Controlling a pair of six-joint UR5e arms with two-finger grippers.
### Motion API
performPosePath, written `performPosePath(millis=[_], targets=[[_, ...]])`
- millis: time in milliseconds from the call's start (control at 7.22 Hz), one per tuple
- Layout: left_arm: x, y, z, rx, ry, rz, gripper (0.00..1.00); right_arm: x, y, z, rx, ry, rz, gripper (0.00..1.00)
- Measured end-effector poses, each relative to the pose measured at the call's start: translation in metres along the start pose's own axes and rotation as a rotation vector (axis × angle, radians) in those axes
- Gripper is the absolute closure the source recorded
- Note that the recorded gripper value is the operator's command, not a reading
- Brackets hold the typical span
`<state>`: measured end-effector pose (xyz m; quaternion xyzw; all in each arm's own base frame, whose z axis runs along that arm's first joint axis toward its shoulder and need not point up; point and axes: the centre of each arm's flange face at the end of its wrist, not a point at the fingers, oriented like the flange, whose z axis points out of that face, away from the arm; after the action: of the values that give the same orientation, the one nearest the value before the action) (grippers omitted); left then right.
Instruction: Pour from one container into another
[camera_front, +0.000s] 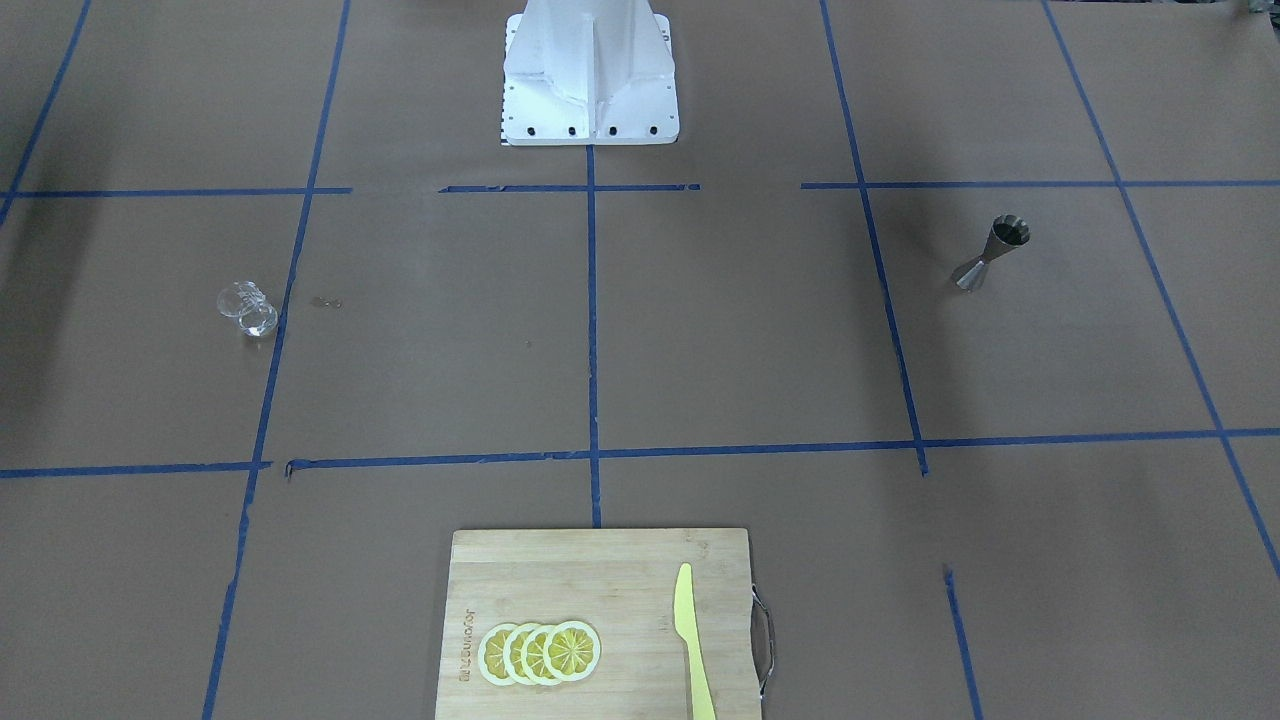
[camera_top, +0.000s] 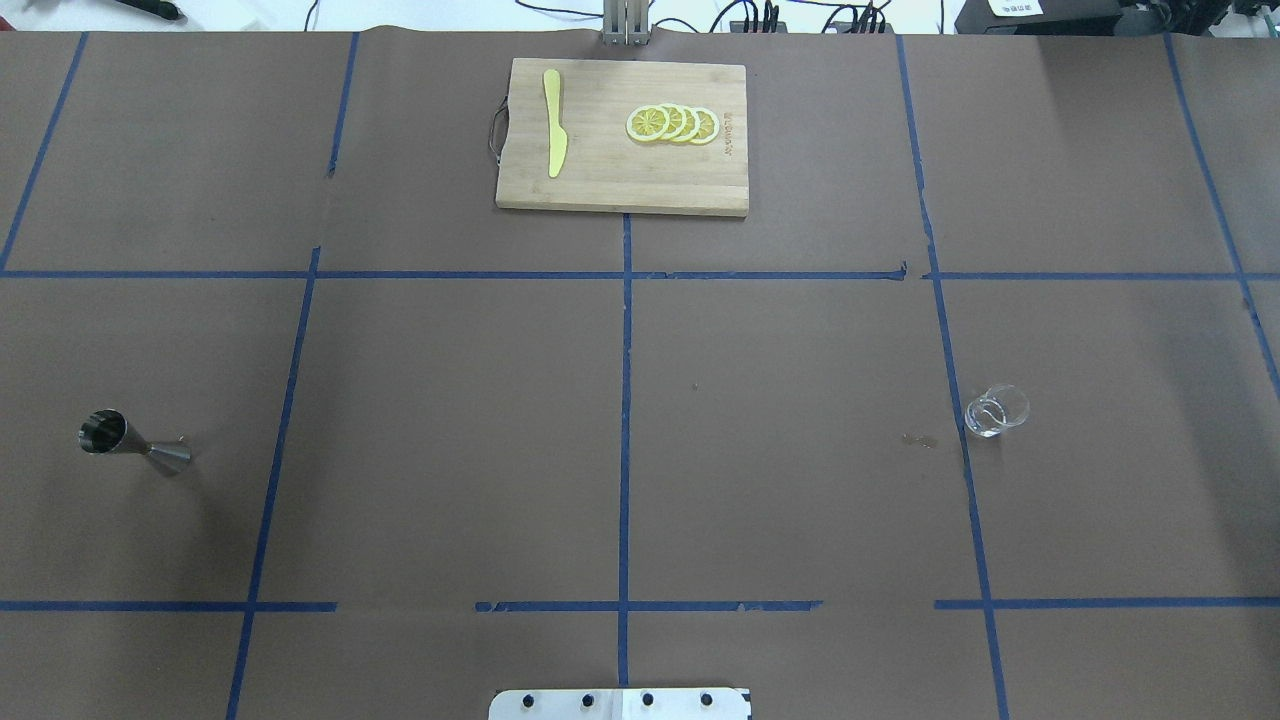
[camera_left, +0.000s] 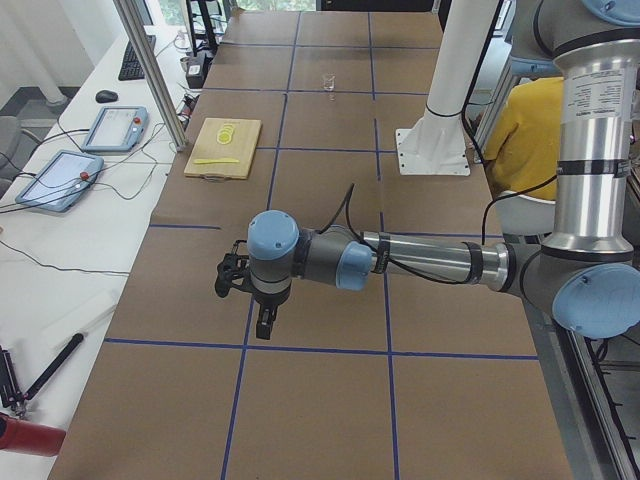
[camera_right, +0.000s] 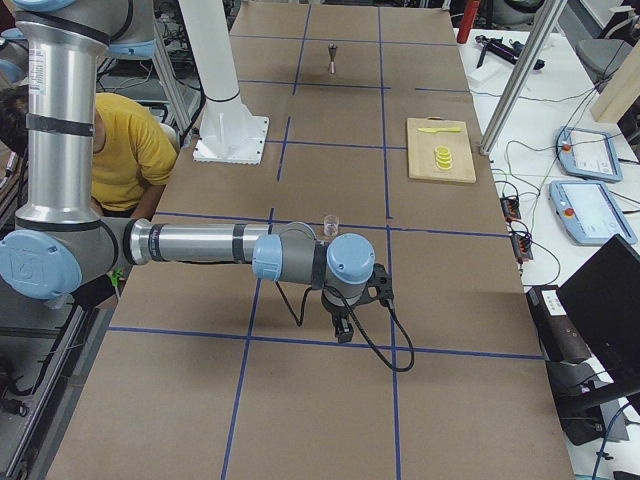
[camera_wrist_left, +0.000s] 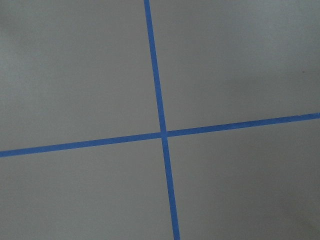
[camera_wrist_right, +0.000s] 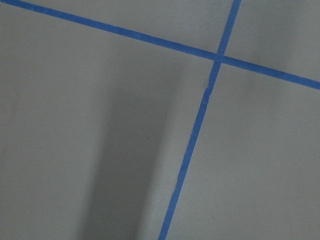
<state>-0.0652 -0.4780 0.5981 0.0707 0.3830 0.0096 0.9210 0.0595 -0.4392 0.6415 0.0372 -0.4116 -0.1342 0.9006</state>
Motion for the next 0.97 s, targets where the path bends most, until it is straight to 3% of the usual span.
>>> performPosePath(millis=[415, 969], targets=[[-0.020, 0.020, 0.025, -0.090, 0.000, -0.074, 0.00, -0.002, -0.004, -0.004, 0.007, 0.007, 0.043, 0.00], [-0.017, 0.010, 0.029, -0.085, 0.001, -0.055, 0.00, -0.003, -0.011, -0.006, 0.014, 0.002, 0.045, 0.00]])
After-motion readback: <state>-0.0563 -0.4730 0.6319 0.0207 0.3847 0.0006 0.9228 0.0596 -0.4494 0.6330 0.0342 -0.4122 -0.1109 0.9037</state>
